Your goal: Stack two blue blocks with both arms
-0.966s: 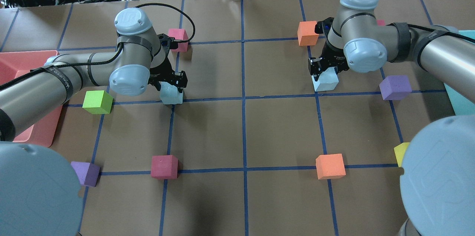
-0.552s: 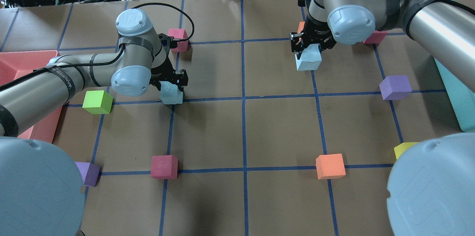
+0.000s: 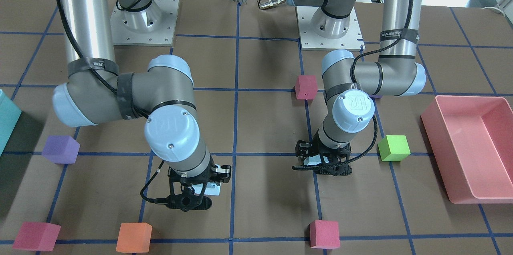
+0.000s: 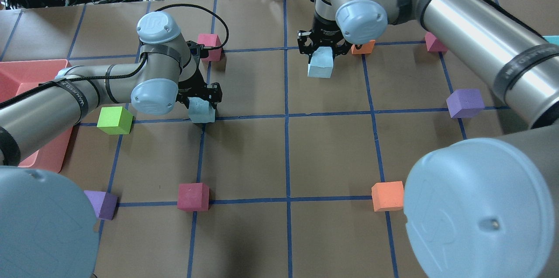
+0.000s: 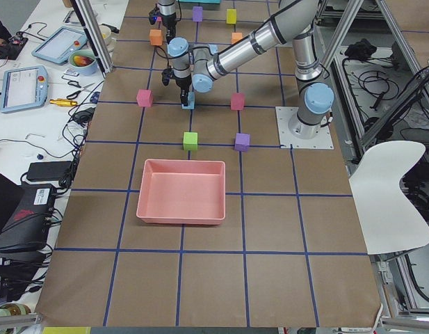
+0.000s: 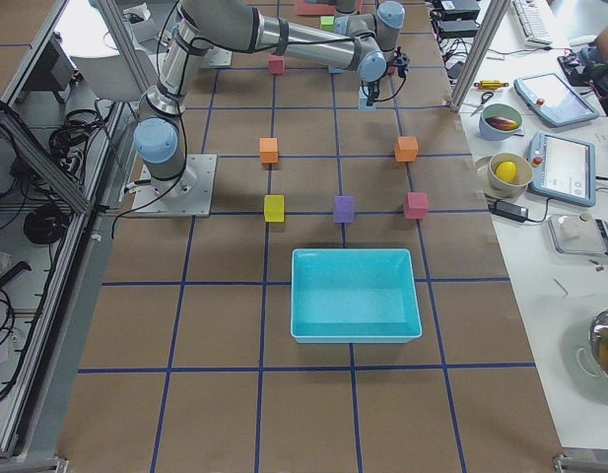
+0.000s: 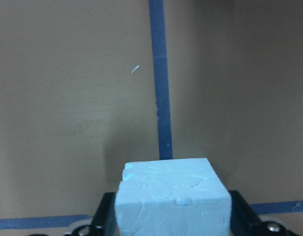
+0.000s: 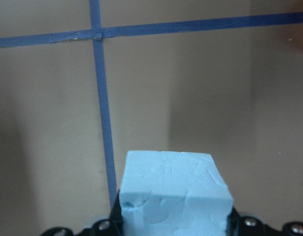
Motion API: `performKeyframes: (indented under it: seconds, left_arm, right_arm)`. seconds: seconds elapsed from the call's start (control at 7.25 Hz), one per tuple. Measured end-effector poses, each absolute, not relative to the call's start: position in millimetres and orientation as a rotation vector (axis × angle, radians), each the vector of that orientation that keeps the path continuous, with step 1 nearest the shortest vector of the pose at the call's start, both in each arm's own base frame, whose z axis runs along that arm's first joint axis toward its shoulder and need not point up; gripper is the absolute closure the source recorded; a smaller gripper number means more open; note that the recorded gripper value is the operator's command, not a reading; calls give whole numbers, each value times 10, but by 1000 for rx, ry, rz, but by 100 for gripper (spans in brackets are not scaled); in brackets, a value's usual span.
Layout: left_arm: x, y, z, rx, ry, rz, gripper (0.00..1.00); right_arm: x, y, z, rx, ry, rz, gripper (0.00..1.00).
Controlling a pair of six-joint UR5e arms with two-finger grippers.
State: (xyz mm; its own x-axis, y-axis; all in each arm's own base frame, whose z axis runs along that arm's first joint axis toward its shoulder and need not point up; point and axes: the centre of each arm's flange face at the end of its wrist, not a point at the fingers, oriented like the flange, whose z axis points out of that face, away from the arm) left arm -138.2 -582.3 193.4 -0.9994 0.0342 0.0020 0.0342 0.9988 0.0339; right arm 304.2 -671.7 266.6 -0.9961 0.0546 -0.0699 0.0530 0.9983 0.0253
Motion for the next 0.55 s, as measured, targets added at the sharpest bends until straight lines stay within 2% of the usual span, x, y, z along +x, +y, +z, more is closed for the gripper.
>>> performKeyframes:
  seconds: [0.14,0.28,0.41,0.55]
  left_arm:
    - [-1394,-5797,1938,-49,-3139,-63,26]
    - [-1400,-5764,1940,-47,-3138,-75,50]
    - [-1401,-5748,1922,-46,-3137,-87,56]
    - [-1399,-5745,1913,-45,-3136,-91,68]
  right_arm:
    - [3214,-6744,2535,70,3070,40,100]
    - [3360,-6747,2431,48,3070,32,100]
    - [3440,-6750,2343,34,3069,28,100]
    - [3479,-6761,2263,27,3068,28,100]
